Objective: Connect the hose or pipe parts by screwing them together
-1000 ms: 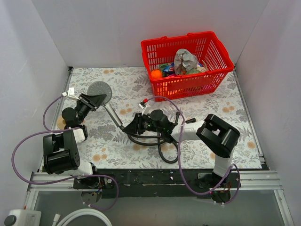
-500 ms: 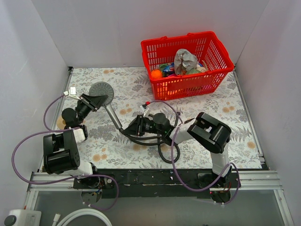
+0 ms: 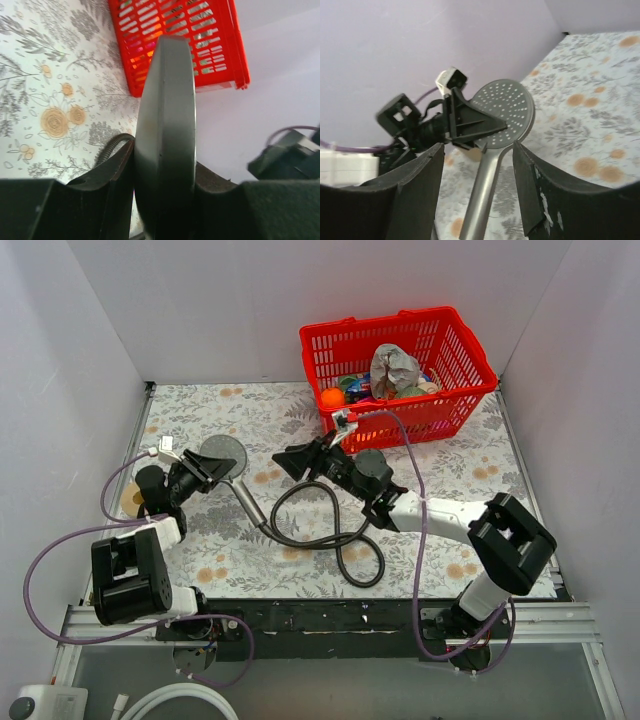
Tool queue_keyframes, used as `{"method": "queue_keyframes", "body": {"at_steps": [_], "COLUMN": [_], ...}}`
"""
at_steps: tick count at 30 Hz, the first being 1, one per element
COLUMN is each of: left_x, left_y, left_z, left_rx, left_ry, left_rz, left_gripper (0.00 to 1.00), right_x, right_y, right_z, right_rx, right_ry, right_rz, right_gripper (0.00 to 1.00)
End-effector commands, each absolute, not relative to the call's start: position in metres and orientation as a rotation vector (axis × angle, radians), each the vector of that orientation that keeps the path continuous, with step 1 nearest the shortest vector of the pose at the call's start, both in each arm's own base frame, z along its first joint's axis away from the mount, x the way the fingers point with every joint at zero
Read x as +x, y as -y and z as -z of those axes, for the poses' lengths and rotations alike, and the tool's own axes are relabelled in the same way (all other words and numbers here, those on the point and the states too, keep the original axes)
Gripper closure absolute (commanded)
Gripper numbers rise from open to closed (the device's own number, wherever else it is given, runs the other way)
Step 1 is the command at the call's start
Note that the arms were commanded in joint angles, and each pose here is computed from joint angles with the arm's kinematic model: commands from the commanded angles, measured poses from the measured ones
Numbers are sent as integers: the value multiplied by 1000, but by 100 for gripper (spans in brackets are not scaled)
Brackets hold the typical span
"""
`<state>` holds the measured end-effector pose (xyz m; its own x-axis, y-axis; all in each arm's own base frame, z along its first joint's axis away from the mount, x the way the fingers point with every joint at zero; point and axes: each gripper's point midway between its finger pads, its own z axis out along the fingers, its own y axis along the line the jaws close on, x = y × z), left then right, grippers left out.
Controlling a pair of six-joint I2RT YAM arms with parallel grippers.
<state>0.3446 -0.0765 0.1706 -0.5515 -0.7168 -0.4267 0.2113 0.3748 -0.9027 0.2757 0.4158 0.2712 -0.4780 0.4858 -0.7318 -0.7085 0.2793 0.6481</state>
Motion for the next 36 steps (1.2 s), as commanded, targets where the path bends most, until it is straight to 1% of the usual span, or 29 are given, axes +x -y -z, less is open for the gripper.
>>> {"method": "queue_keyframes", "body": {"at_steps": [1,2,3,7,11,13,19,24,28,32,36], "left_x": [359,363,365,373,375,376,375,375,374,373,372], "left_y": [56,50,47,36,37,37,41,43,46,48,50], "left_z": [-177,-174,-174,-174,-175,-175,-173,-175,-177,-178,-177], "left_rx": [-475,-514,-529,-583,-582,-582,-590,-583,-574,-565,-563], "left_ry": [-1732,-1734,-1734,-1725,-1723,-1724,-1722,-1715,-1712,-1710,-1713], "left_rz": [1120,1082,1063,1000,1005,1005,1007,1017,1039,1053,1063], "left_gripper": [100,100,100,100,100,100,100,100,100,100,100], "right_x": [284,276,265,236,204,192,178,175,179,187,193], "right_y": [-424,-422,-427,-420,-411,-406,-420,-444,-459,-470,-476], "right_z": [-284,-256,-251,-227,-224,-215,-200,-169,-154,-155,-148], "right_rx": [-506,-608,-728,-952,-1133,-1224,-1319,-1368,-1371,-1362,-1362], "right_ry": [-1562,-1668,-1655,-1708,-1673,-1696,-1724,-1784,-1791,-1779,-1785], "right_rz": [-990,-894,-810,-640,-697,-669,-639,-627,-638,-623,-600], "right_gripper": [36,37,37,37,37,37,36,35,34,34,36]}}
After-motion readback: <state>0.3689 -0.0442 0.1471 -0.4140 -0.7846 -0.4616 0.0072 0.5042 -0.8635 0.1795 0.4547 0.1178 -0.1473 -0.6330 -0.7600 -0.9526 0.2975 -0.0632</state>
